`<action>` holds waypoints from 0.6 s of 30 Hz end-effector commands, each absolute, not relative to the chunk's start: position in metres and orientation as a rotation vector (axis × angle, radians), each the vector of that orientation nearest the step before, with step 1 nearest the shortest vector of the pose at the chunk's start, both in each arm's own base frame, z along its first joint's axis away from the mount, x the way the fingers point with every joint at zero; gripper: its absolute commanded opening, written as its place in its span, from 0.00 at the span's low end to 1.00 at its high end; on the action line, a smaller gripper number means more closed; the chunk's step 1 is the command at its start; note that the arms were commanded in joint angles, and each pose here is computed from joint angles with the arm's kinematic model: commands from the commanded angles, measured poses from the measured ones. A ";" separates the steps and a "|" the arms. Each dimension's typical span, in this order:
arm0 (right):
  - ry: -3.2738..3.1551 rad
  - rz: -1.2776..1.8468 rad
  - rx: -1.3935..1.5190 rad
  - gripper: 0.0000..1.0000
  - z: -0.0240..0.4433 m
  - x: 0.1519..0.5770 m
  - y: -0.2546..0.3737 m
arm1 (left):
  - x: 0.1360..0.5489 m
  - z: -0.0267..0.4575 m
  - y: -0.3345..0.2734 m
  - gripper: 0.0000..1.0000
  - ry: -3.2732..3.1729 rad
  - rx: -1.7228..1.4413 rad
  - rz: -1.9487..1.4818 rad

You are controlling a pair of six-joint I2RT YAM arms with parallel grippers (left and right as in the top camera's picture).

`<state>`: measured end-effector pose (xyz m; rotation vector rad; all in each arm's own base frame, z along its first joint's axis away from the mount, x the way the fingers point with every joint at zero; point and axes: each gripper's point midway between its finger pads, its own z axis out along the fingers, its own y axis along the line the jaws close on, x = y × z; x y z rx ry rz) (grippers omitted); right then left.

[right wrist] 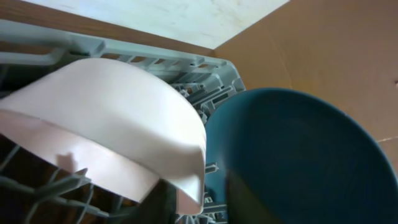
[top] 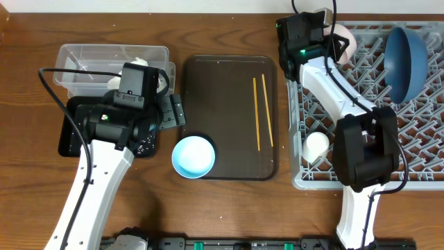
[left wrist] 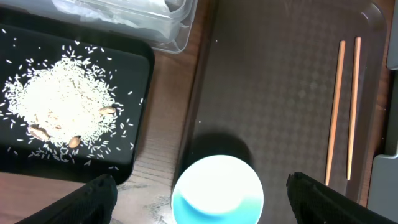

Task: Sort waste into correct bins and load items into the dishwasher rack
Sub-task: 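Carry the pink bowl into the rack and set it beside the plate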

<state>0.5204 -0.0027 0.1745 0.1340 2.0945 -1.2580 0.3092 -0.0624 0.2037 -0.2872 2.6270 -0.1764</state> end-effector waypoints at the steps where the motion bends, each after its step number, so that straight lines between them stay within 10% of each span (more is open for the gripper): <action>1: 2.097 -1.276 0.101 0.34 0.168 0.520 0.006 | 0.312 0.207 -0.060 0.90 2.619 -0.282 -0.163; 18: 2.146 -1.006 -0.038 0.52 0.171 0.524 0.068 | 0.312 0.207 -0.060 0.90 2.619 -0.282 -0.163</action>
